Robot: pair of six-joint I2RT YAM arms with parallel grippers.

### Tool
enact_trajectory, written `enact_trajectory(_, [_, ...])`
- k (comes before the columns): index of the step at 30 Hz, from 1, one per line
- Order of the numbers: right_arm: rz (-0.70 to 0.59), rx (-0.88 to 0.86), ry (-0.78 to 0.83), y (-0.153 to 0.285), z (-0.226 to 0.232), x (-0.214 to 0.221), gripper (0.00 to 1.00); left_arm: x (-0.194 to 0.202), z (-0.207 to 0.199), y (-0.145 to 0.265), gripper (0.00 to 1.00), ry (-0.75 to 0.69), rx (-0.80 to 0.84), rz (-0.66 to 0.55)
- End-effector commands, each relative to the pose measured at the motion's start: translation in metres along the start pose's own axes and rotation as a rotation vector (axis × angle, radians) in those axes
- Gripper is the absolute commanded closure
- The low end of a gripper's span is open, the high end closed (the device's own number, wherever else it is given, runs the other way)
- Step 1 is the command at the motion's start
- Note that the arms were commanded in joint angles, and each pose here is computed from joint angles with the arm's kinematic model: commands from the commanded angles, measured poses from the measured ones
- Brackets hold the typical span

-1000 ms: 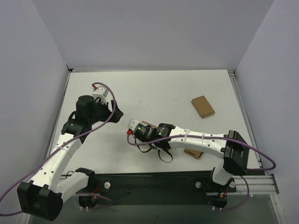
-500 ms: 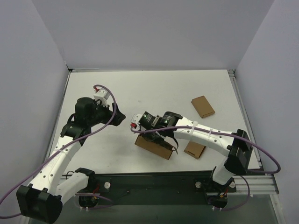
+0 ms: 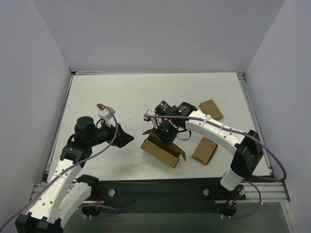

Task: Fold the paper box

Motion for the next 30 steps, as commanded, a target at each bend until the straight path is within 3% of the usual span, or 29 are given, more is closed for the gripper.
enact_trajectory(1, [-0.030,-0.186,-0.015,0.006,0.013,0.001,1.00,0.000,-0.030,0.019,0.13,-0.074,0.132,-0.025])
enact_trajectory(5, [-0.062,-0.240,-0.050,0.011,0.011,0.000,1.00,0.005,-0.056,0.025,0.12,-0.138,0.306,-0.024])
enact_trajectory(12, [-0.167,-0.334,-0.069,0.034,0.018,-0.003,1.00,0.010,-0.066,0.023,0.11,-0.193,0.376,0.015])
enact_trajectory(23, [-0.286,-0.409,-0.062,0.063,0.024,-0.010,1.00,0.030,-0.065,0.015,0.11,-0.355,0.274,0.064])
enact_trajectory(30, [-0.313,-0.454,-0.052,0.070,0.033,-0.013,1.00,0.012,-0.052,0.009,0.10,-0.409,0.165,-0.008])
Point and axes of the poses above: each gripper's point midway between its finger pads, its own y axis back along the fingers, its own z axis along the line the jaws close on, x = y × z, the point moved 2 cm from there along y, back along the fingers, and after that the axes turned 5 degrees about y, right-handed, at the moved point
